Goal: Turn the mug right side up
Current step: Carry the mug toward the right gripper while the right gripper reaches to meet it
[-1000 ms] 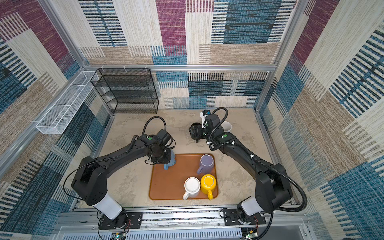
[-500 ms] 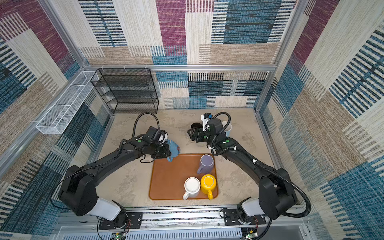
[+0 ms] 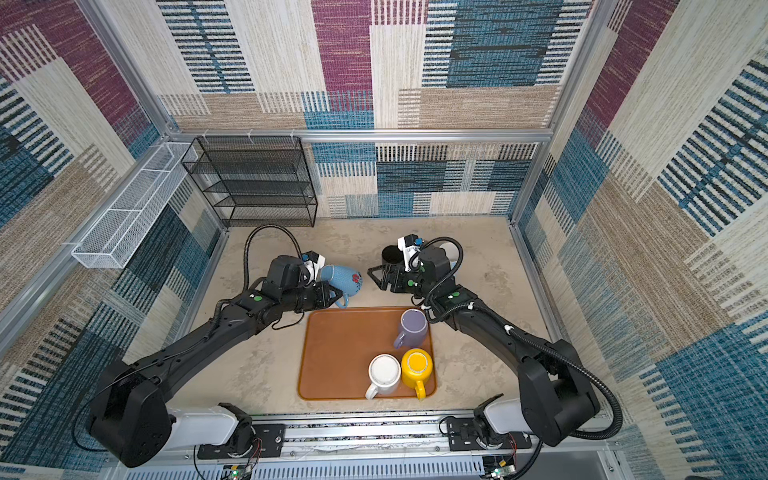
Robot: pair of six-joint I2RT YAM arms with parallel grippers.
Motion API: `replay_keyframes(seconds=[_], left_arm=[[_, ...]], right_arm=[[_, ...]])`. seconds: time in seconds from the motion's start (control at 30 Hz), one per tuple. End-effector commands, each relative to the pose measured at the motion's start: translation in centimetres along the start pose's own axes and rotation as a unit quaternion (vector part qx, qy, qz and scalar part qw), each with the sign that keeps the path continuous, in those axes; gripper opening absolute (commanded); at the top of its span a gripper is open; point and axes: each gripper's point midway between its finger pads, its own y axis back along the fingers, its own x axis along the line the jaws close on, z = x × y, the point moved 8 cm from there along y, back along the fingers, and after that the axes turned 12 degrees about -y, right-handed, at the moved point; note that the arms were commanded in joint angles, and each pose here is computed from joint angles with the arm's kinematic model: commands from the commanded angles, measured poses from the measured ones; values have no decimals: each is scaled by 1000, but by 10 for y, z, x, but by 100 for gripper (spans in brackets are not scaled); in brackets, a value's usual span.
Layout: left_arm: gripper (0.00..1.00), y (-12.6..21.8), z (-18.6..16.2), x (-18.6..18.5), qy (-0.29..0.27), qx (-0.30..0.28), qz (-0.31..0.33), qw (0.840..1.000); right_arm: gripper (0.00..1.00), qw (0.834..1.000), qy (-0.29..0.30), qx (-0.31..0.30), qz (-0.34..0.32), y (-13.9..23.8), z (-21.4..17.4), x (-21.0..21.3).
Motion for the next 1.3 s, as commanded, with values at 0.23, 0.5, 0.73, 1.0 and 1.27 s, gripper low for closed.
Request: replay_keyframes(seconds=[0.23,0.5,0.73,1.0,1.27], left_arm=[[0,22,33,-23,-27,-134,-107,985],[0,27,42,-38,-41,-170,-194,965],[0,31,42,-48,-56,-186,-256,947],[0,33,45,-58,-71,-193,-316,926],[0,29,45,-62,-73,-187,-355,913]], right_arm=[[76,996,13,25,89,3,-7,17],[68,990,4,42,134,5,-17,21],[66,982,-4,51,180,4,-19,30],[61,975,-9,52,215,5,-18,38],[56,967,-17,50,249,9,-16,46]])
